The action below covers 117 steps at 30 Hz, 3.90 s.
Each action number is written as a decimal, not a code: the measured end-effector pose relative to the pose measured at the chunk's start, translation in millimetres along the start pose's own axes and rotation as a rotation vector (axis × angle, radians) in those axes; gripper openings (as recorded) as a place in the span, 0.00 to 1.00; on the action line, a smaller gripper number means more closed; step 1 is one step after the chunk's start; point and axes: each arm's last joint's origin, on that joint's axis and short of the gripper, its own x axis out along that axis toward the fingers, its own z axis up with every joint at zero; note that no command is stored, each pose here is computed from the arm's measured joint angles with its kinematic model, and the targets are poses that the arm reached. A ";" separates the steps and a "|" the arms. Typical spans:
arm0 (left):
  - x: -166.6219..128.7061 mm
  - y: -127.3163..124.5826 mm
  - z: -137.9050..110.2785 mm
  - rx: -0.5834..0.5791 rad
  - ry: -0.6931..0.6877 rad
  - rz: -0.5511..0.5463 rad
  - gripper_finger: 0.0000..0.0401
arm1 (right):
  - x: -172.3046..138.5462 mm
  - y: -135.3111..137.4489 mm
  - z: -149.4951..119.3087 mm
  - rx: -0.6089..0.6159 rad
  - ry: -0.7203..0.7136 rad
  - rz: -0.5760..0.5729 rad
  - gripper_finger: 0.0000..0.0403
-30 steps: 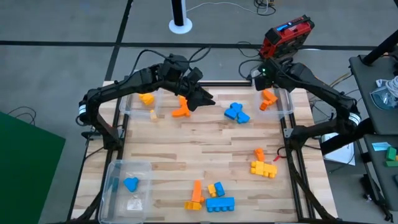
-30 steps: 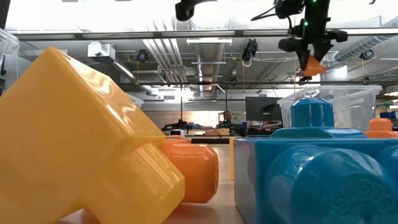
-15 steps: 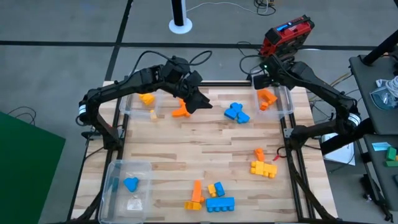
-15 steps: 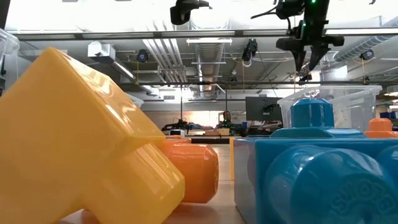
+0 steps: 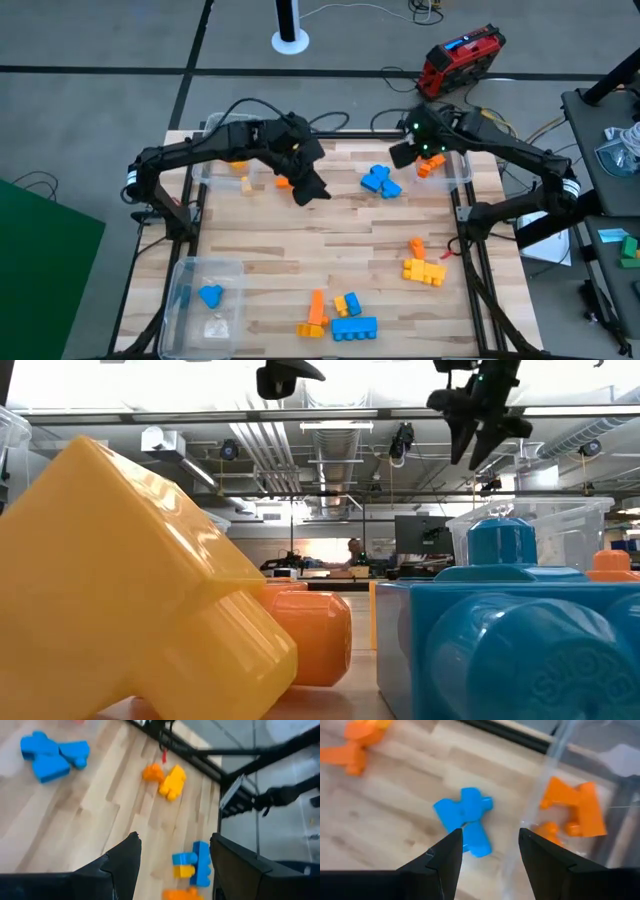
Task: Sort blocks
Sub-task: Put the bottom center blue game piece into the bottom left transparent bin
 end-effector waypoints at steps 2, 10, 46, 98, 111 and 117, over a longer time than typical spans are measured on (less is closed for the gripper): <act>2.3 -4.7 -5.6 0.002 0.037 0.002 0.53 | -1.8 9.6 -6.4 -0.029 0.006 0.022 0.43; 11.7 -26.6 -23.7 0.148 0.086 0.079 0.53 | -10.5 43.5 -35.0 -0.114 0.040 0.108 0.33; 34.9 -71.2 -65.4 0.294 0.023 0.346 0.53 | 16.8 152.7 -230.1 -0.532 0.095 0.848 0.02; 34.2 -81.5 -87.2 0.287 0.060 0.478 0.53 | 98.9 222.3 -241.8 -0.783 0.205 0.624 0.02; 33.4 -81.3 -91.0 0.301 0.092 0.490 0.53 | 101.6 216.5 -158.7 -0.693 0.108 0.517 0.02; 32.4 -79.5 -90.7 0.296 0.069 0.543 0.53 | 83.4 214.2 -128.9 -0.411 0.200 0.459 0.03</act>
